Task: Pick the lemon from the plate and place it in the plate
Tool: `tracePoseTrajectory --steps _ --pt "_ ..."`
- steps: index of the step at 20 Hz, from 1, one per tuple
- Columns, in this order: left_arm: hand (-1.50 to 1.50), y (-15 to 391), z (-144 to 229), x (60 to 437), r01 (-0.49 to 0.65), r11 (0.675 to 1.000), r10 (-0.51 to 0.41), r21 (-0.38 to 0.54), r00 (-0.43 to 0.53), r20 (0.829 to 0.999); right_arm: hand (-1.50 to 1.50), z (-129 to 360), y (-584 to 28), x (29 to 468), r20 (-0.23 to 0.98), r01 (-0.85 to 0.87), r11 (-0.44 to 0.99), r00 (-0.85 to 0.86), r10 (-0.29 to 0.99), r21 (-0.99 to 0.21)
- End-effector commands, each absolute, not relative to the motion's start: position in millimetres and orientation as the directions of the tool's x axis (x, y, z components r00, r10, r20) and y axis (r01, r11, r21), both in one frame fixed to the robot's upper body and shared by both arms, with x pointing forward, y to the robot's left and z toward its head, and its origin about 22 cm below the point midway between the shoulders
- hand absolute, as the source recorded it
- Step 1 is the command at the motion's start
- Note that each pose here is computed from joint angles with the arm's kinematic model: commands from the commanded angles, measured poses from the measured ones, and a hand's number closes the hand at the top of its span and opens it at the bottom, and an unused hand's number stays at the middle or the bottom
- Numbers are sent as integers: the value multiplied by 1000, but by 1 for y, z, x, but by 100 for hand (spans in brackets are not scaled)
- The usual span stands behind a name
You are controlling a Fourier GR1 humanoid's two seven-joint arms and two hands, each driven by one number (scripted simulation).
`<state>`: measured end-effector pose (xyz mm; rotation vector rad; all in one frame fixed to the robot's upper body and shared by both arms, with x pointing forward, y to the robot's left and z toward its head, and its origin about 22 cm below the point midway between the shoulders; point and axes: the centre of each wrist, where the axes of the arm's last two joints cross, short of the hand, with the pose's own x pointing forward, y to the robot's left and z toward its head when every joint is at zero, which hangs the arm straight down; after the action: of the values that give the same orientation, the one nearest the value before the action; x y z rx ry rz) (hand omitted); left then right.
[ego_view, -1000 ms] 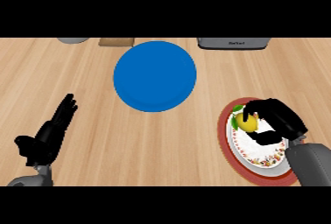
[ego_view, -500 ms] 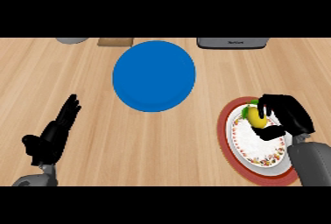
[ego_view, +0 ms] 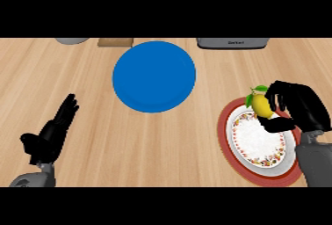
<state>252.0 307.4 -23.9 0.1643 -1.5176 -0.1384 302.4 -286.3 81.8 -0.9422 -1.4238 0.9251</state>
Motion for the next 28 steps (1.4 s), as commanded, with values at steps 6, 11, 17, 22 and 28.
tracePoseTrajectory --steps 6,11,17,22,28 --pt "0 301 -33 250 -6 982 -189 189 58 980 150 157 -235 287 397 324 431 -168 902 -842" --pt "0 301 -21 249 -13 980 -199 200 41 979 150 173 -224 297 425 261 465 -198 883 -846" --pt "0 304 -21 260 18 981 -194 193 59 979 150 179 -180 338 432 248 482 -231 872 -840" --pt "0 288 -24 246 5 980 -199 199 43 979 150 178 -138 345 451 151 500 -268 851 -853" --pt "0 292 -14 258 17 983 -183 183 54 982 150 175 -83 378 493 111 533 -260 830 -839"
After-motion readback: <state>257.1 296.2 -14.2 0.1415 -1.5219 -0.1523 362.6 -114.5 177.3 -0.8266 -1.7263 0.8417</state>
